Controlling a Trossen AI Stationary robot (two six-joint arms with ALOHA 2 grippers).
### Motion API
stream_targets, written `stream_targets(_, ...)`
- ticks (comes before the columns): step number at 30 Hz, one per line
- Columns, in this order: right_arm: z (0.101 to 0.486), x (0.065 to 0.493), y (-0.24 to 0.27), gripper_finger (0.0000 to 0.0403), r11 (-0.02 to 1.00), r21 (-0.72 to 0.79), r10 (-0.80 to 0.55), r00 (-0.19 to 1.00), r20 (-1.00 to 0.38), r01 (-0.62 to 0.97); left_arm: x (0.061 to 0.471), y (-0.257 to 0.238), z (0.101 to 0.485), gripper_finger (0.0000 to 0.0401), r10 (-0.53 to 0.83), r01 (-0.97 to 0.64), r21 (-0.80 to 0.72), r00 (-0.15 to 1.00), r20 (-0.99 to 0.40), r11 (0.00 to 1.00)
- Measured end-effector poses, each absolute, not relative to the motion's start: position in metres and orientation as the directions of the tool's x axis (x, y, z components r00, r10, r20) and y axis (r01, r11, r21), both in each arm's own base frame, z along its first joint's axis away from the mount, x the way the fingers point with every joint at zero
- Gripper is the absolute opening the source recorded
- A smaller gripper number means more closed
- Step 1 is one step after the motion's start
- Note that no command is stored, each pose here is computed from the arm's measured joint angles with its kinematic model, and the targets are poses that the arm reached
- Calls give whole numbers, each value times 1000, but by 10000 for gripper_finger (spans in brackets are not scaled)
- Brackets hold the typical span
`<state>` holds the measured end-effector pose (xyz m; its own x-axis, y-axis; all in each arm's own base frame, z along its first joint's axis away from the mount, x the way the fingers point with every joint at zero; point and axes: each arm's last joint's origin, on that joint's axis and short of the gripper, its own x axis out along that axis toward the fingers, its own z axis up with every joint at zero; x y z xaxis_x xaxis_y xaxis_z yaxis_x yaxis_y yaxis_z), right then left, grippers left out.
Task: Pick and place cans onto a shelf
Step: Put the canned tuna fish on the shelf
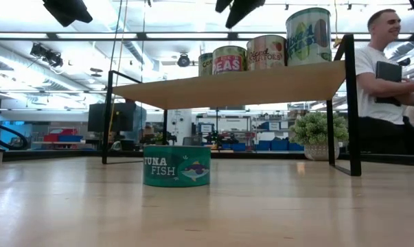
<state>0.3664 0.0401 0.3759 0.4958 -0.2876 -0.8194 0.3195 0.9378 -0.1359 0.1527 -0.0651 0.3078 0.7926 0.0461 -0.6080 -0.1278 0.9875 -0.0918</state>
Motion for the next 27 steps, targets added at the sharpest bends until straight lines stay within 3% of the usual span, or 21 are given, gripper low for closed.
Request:
stream_targets(14,373,350,99,348,937,-49,-227,493,-840,347,206,-97,283,261,-76,-39,-168,776,-626,985)
stream_targets(22,392,318,135,348,919,39,-205,560,-803,392,239,-118,255,290,-142,2,-212,749,-647,977)
stream_targets(27,400,302,169,348,919,20,-271,668,-693,393,251,-125,241,291,-140,-10,-212,723,-677,977)
